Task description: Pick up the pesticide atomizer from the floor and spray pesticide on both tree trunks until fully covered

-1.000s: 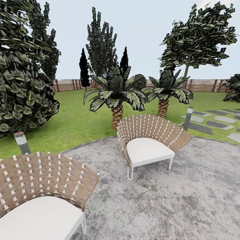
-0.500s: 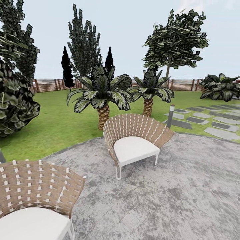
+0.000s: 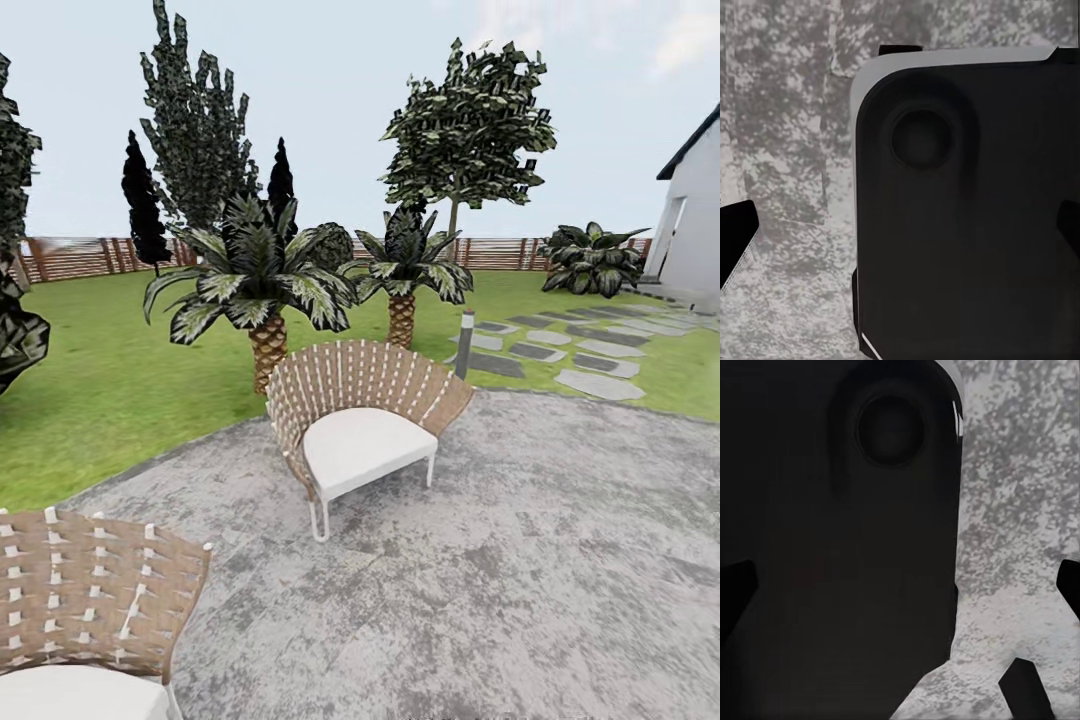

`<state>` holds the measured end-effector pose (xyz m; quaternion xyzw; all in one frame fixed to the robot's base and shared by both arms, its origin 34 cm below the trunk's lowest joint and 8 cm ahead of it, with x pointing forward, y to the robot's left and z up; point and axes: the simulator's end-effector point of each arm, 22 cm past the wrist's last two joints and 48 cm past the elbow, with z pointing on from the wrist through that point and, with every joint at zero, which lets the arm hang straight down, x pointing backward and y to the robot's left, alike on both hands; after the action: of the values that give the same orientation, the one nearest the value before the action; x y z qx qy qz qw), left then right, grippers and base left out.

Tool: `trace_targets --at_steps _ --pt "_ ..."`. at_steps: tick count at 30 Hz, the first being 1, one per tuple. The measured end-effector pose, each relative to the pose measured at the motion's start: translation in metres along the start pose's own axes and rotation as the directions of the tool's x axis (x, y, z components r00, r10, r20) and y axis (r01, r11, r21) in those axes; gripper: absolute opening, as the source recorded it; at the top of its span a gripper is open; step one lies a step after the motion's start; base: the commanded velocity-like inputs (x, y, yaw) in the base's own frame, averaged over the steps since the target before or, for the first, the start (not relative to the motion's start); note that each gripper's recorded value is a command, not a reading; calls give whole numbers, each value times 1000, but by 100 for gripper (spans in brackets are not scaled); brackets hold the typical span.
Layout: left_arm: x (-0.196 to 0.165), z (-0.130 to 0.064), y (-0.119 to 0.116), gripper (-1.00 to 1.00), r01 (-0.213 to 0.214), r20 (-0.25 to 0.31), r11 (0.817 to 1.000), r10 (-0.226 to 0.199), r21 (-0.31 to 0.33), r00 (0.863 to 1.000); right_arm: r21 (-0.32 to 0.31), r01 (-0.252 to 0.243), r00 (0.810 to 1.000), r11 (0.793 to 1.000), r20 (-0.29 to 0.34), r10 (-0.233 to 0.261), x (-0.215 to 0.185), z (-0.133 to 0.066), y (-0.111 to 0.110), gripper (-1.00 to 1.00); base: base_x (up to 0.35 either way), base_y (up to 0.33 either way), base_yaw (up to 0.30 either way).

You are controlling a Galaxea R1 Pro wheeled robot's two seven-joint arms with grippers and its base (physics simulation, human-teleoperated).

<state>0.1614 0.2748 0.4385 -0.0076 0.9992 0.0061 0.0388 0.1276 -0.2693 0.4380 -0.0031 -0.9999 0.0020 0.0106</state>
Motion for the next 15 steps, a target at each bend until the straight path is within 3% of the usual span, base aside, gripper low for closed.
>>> trace_targets --at_steps 15 --pt "0 0 0 100 2 0 1000 -2 0 1000 0 0 1000 1000 0 0 0 0 0 100 0 0 -284"
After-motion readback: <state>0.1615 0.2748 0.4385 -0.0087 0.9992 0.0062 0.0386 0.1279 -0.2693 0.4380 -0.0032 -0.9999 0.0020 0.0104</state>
